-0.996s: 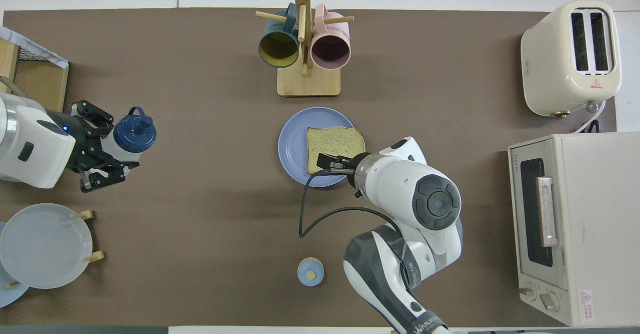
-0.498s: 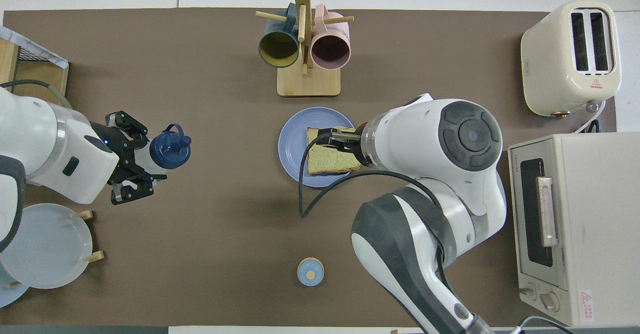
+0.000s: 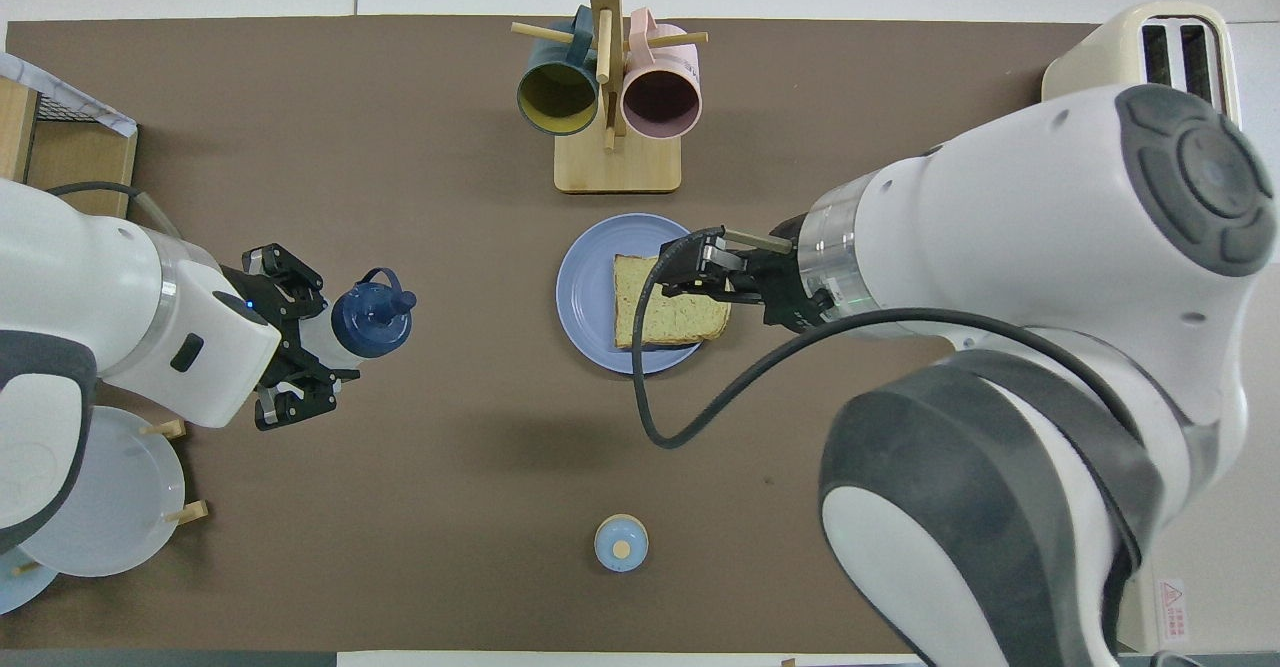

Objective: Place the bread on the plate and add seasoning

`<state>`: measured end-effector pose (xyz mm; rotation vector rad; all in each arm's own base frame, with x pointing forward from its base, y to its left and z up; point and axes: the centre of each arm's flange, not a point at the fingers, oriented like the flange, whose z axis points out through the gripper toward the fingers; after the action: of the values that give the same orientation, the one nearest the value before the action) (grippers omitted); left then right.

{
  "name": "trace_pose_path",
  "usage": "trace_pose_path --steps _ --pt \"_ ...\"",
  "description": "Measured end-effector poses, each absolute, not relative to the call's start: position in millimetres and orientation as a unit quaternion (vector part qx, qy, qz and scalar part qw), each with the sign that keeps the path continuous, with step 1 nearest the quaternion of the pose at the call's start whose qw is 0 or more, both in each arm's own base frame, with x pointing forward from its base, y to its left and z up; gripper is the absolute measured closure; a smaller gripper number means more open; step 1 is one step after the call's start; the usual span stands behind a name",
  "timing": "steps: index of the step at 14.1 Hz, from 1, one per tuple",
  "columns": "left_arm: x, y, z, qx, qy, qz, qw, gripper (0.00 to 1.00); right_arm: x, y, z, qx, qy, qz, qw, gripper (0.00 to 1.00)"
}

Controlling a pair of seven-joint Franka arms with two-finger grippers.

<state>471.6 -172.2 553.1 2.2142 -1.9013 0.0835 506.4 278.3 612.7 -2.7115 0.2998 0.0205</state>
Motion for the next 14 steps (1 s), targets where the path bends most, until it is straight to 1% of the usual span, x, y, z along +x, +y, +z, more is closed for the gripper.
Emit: trace_pose_path --steps 2,4,5,6,7,8,11,12,13,14 --pt "463 -180 551 0.755 -0.645 0.024 0.113 0.56 493 292 635 -0.962 0.108 0.017 0.249 0.07" --pt "457 -187 549 0.754 -0.647 0.022 0.114 0.56 485 310 653 -0.954 0.108 0.013 0.28 0.26" --pt "456 -189 548 0.753 -0.647 0.023 0.114 0.56 481 325 658 -0.95 0.105 -0.004 0.294 0.26" --pt "454 -189 547 0.753 -0.648 0.023 0.114 0.56 475 341 660 -0.946 0.107 -0.014 0.305 0.3" --pt "454 -189 547 0.753 -0.648 0.024 0.115 0.56 470 354 659 -0.943 0.108 -0.02 0.313 0.3" --pt "453 -190 546 0.753 -0.647 0.026 0.119 0.56 469 360 657 -0.941 0.11 -0.024 0.318 0.33" --pt "450 -191 545 0.753 -0.644 0.031 0.129 0.56 466 373 656 -0.937 0.105 -0.04 0.33 0.33" --pt "450 -192 545 0.753 -0.644 0.031 0.129 0.56 463 383 654 -0.937 0.099 -0.043 0.332 0.35" --pt "449 -192 544 0.753 -0.644 0.031 0.13 0.56 461 390 650 -0.937 0.095 -0.045 0.332 0.37" --pt "449 -192 544 0.753 -0.644 0.031 0.131 0.56 459 397 646 -0.937 0.092 -0.046 0.333 0.45"
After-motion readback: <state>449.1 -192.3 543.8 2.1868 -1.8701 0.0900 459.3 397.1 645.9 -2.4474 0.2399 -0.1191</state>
